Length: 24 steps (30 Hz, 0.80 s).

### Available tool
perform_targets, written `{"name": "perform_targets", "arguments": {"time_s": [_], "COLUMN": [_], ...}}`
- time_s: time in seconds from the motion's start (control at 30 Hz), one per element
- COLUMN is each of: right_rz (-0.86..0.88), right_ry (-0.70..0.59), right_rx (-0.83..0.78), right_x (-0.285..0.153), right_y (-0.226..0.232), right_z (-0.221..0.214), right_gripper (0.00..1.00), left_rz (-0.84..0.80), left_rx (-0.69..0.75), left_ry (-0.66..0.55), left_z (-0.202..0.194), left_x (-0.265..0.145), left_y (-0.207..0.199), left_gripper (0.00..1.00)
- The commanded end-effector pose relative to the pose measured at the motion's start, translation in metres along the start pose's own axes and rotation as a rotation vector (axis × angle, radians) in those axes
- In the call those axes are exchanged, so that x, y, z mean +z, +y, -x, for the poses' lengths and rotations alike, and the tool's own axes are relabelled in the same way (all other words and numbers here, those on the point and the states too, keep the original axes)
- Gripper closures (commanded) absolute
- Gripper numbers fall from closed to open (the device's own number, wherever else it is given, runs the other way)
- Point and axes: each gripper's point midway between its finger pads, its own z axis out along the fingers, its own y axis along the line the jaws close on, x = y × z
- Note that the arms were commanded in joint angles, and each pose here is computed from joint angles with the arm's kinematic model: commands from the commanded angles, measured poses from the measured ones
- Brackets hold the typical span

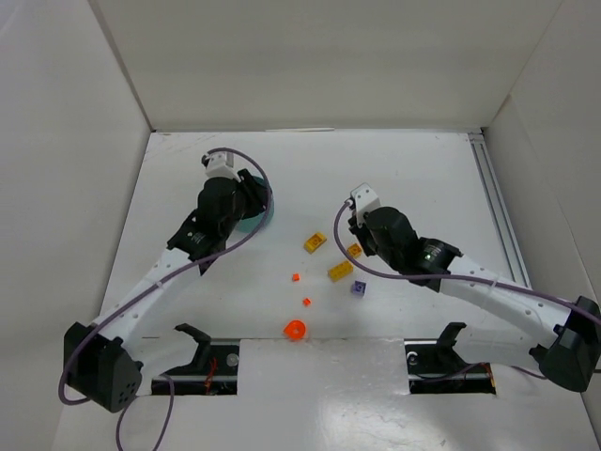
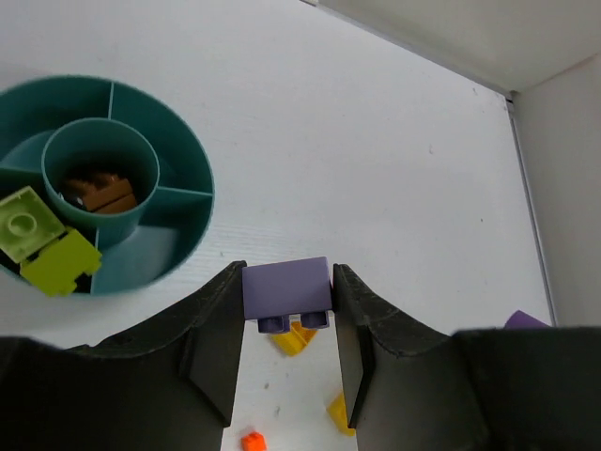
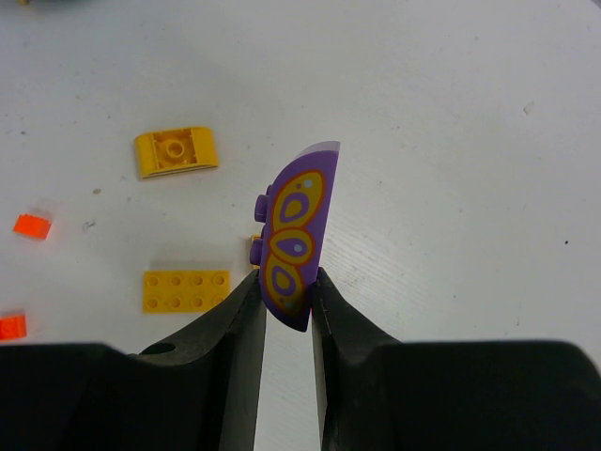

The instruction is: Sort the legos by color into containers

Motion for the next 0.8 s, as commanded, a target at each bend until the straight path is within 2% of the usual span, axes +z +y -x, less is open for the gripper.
{"name": "perform_targets", "arguments": {"time_s": [0.0, 0.13, 0.4, 0.63, 0.77], "right_rz": [0.051, 0.073, 0.063, 0.065, 0.079], "right_ry": [-0.090, -0.117, -0.085, -0.054, -0.044], "right_rx": [0.016, -0.005, 0.017, 0.032, 0.039], "right_x": [0.004, 0.007, 0.015, 0.024, 0.028], "right_y": [-0.001, -0.005, -0.024, -0.030, -0.030], "right_z": [0.025, 0.028, 0.015, 0.002, -0.002], "right_gripper": [1.00, 1.00, 1.00, 1.00, 1.00], "left_rz": [-0.020, 0.029, 0.022, -0.067, -0.011], "left_rx": [0.074, 0.102, 0.125, 0.196, 0.194], "left_ry": [-0.067, -0.066, -0.038, 0.070, 0.088], "left_z": [0.030, 0.038, 0.055, 0.036, 0.034], "left_x": [0.013, 0.048, 0.097, 0.124, 0.135], "left_y": [-0.008, 0.007, 0.026, 0.023, 0.034], "left_gripper": [1.00, 1.00, 1.00, 1.00, 1.00]}}
